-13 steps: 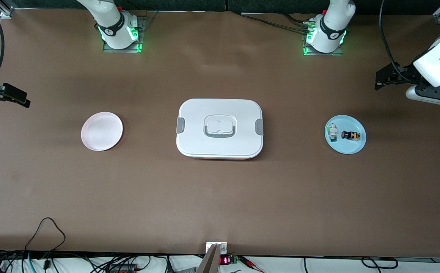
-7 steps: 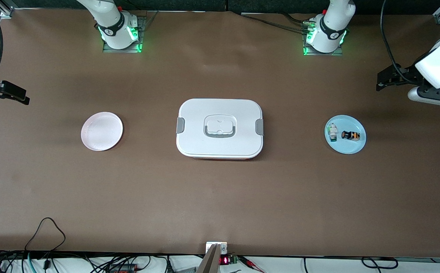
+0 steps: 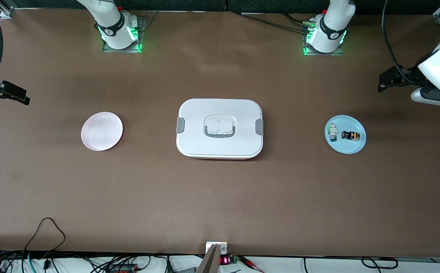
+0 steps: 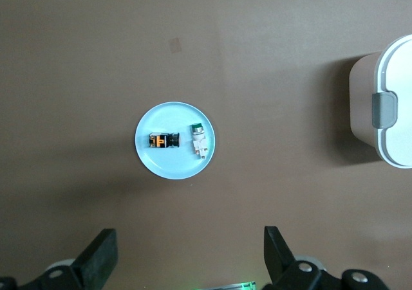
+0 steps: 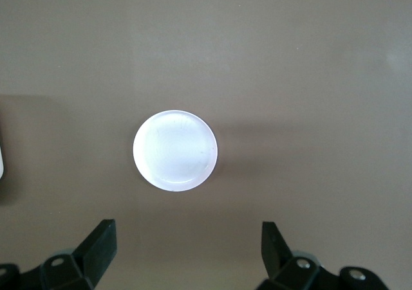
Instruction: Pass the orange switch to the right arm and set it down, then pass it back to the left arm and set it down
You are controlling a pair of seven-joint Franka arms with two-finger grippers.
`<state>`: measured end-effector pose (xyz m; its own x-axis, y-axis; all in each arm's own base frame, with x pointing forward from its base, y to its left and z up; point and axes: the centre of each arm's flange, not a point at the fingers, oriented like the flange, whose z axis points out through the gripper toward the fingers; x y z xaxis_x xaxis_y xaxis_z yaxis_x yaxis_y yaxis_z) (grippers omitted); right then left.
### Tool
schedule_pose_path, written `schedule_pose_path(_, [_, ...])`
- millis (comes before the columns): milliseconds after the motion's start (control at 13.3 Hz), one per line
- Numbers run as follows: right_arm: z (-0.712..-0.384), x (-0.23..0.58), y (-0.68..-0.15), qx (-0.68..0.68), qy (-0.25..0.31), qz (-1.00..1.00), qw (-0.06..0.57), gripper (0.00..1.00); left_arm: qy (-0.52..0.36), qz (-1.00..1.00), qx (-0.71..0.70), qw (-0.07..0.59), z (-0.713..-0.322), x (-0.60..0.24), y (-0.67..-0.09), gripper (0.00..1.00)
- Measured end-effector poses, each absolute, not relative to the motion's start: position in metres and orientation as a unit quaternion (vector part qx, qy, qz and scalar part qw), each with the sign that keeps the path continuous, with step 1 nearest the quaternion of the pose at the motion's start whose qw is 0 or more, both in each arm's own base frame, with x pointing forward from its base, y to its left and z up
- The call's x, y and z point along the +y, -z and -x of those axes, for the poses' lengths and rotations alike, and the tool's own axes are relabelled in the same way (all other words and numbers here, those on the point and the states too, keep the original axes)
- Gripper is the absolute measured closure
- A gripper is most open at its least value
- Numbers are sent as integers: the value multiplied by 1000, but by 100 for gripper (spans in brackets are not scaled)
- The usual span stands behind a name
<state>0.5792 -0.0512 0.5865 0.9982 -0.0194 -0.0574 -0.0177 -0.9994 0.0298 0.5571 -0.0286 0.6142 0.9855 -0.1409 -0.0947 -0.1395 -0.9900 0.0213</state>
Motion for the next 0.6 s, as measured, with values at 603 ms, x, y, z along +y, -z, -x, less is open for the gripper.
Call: schedule_pose_path(603, [-565,-48,-603,-13,36,-999,12,0,38,-997,-65,4,-558,-21,-621,0])
